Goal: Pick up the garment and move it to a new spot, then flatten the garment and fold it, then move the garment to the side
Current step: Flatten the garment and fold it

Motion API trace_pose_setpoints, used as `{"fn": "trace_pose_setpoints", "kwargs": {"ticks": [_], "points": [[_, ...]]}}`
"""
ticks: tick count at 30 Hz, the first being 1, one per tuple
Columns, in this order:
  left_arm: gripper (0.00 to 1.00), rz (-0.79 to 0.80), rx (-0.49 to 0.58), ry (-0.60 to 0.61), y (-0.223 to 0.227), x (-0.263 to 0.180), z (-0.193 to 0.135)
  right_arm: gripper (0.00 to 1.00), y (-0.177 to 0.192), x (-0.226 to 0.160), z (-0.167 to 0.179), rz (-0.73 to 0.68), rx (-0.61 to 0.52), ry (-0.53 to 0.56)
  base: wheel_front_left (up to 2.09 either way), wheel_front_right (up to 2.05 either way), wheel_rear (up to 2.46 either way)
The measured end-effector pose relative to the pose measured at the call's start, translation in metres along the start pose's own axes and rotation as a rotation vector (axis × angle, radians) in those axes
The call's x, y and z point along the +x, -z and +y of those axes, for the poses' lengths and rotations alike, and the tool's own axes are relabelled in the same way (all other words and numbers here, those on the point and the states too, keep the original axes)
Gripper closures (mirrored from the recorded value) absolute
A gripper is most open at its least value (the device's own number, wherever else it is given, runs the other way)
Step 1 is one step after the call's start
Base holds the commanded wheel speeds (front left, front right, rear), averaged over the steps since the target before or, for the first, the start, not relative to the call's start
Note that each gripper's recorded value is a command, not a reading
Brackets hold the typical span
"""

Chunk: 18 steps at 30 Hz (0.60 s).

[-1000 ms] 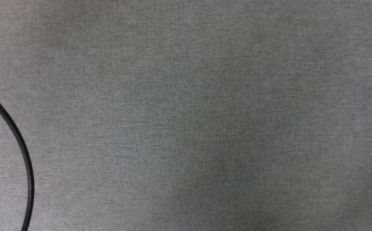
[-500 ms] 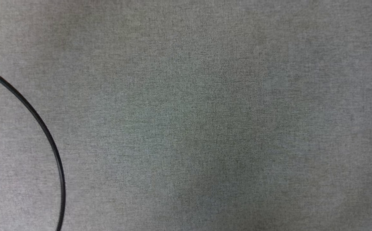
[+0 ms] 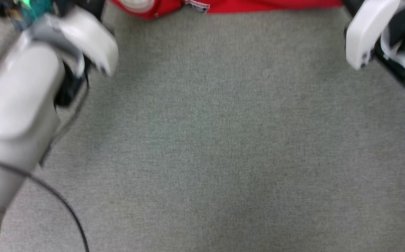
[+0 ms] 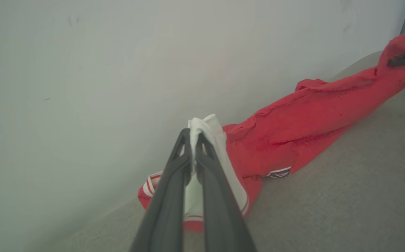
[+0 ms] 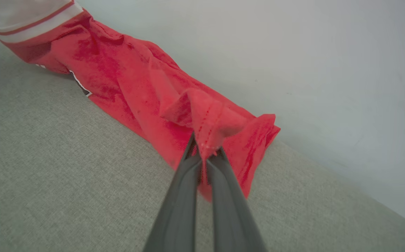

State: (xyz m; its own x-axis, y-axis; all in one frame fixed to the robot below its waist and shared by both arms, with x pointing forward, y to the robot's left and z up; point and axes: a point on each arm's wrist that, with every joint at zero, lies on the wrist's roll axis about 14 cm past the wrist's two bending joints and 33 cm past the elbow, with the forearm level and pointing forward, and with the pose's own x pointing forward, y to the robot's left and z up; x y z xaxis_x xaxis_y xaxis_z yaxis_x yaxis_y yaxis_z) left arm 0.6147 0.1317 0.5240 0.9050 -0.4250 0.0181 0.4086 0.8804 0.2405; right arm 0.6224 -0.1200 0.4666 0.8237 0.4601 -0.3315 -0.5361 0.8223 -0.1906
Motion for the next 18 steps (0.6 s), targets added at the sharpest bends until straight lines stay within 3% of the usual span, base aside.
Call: {"fn": "trace_pose_setpoints", "kwargs": {"ticks": [18], "points": [[1.0, 0.266, -0.215, -0.051, 0.033, -0.203, -0.085, 1.0, 0.061, -0.145, 0.056, 0.122, 0.074, -0.072, 0.0, 0.0, 0.0]]}}
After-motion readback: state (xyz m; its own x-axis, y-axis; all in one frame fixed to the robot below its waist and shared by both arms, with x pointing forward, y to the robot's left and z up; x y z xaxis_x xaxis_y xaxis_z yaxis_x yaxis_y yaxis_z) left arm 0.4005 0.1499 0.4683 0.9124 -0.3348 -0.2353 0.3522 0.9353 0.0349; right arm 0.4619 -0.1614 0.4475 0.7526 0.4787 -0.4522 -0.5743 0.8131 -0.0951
